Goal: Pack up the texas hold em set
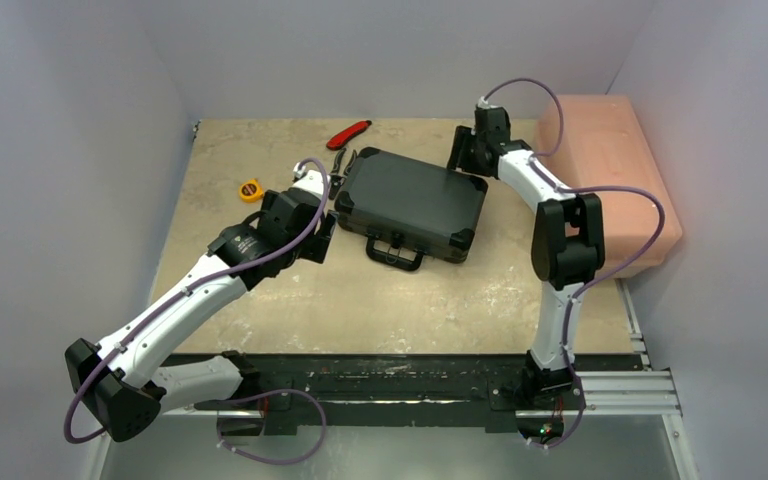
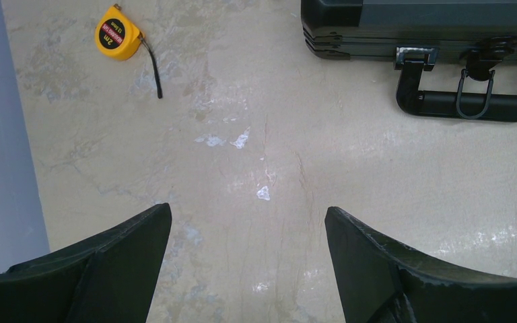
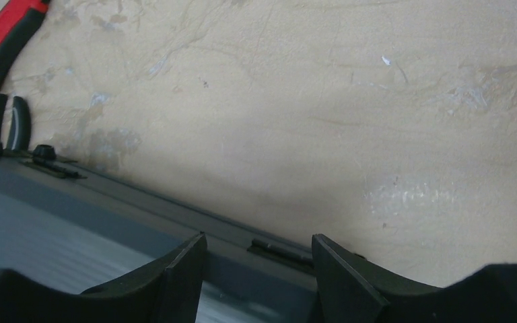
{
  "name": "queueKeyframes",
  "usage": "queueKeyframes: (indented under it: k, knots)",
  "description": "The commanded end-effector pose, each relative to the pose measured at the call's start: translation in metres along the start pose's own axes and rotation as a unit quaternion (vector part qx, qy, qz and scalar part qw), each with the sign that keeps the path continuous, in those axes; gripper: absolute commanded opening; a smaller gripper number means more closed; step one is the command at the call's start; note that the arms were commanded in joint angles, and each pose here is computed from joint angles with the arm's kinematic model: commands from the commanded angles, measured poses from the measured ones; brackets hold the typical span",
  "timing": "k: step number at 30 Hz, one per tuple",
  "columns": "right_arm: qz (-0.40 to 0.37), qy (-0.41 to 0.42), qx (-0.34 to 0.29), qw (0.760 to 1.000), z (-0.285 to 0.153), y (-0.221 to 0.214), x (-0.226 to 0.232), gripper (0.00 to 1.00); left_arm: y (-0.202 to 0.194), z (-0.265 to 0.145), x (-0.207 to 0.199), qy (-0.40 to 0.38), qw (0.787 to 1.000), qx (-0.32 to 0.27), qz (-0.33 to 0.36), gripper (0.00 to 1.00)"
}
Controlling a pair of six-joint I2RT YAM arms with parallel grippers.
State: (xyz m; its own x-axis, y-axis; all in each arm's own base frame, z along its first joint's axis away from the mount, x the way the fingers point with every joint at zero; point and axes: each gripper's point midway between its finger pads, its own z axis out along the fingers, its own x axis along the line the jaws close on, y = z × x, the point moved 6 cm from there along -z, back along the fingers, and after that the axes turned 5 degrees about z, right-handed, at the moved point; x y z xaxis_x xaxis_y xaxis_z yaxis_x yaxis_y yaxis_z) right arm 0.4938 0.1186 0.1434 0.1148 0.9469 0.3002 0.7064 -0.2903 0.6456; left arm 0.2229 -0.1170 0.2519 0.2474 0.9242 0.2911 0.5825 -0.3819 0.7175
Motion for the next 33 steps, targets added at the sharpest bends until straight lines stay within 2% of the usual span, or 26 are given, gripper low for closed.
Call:
queueKeyframes:
  k: [1,7,12,20,33]
  knots:
    - [-0.008,0.024,0.109,0.994,-0.026,-0.054,0.004,0.63,0.003,-0.002,0.005,0.009,1.0,-0.011,0.003,0.84]
    - [-0.002,0.048,0.118,0.992,-0.05,-0.071,0.011,0.62,0.005,-0.005,0.005,0.008,1.0,-0.018,-0.008,0.84]
    - [-0.01,0.024,0.097,0.995,-0.057,-0.068,0.006,0.62,0.007,-0.01,0.008,0.008,0.999,-0.036,-0.027,0.86]
    - [-0.021,-0.004,0.074,0.997,-0.049,-0.047,0.008,0.62,0.006,-0.012,0.012,0.021,0.998,-0.047,-0.035,1.0]
    - [0.002,0.068,0.141,0.988,-0.073,-0.114,0.008,0.61,0.006,-0.006,0.01,0.025,0.999,-0.032,-0.019,0.99]
